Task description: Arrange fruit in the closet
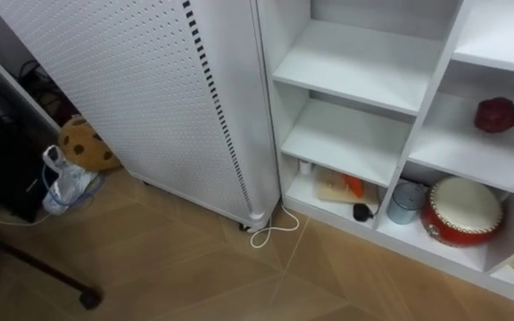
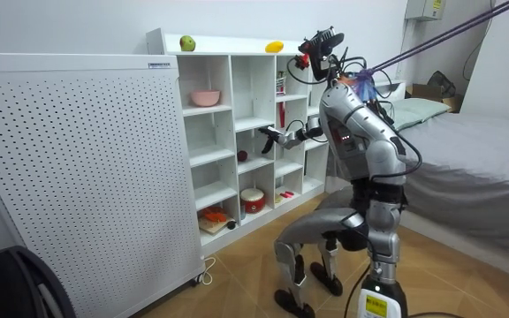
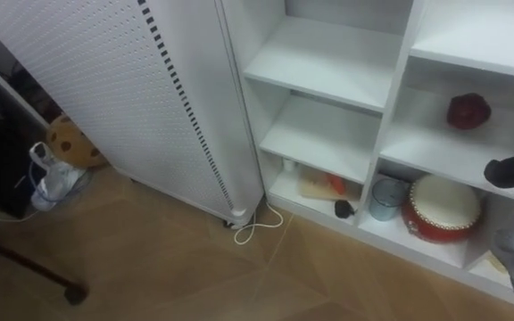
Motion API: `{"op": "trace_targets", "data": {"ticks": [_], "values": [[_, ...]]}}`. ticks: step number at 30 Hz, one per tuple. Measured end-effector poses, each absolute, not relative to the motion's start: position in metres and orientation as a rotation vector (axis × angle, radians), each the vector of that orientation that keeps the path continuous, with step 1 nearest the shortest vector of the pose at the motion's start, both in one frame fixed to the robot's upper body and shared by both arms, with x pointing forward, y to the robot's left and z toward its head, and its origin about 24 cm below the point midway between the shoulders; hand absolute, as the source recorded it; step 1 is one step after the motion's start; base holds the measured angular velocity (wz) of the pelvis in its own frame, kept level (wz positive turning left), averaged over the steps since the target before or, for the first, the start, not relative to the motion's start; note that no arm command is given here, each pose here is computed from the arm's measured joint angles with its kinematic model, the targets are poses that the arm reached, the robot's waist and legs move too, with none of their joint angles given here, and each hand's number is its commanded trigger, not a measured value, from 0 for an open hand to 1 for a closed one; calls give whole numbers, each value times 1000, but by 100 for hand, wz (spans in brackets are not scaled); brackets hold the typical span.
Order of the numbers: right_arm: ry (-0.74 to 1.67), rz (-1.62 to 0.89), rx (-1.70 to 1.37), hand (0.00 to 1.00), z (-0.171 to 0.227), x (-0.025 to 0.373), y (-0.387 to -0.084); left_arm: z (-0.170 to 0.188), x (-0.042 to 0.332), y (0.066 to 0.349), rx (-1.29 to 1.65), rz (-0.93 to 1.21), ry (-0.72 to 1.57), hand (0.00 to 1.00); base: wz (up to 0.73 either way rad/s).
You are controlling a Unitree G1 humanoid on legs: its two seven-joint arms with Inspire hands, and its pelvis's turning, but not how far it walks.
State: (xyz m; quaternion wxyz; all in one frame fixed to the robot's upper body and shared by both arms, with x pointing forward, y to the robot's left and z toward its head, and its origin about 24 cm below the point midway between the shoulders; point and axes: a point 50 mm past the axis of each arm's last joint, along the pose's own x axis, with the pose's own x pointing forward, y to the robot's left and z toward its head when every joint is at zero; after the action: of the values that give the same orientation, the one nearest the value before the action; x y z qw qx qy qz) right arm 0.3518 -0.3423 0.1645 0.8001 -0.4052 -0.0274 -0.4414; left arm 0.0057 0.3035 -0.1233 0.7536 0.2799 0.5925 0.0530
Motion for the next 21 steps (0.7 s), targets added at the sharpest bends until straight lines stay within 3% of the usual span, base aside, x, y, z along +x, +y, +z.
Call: {"op": "trace_targets", "data": {"ticks": [11,21], "values": [[-38,-939,-881,0,156,348,-345,-123,4,304,621,116,1298,0,4],[39,-768,-1105,0,107,326,-347,-124,4,303,618,100,1296,0,-8]]}}
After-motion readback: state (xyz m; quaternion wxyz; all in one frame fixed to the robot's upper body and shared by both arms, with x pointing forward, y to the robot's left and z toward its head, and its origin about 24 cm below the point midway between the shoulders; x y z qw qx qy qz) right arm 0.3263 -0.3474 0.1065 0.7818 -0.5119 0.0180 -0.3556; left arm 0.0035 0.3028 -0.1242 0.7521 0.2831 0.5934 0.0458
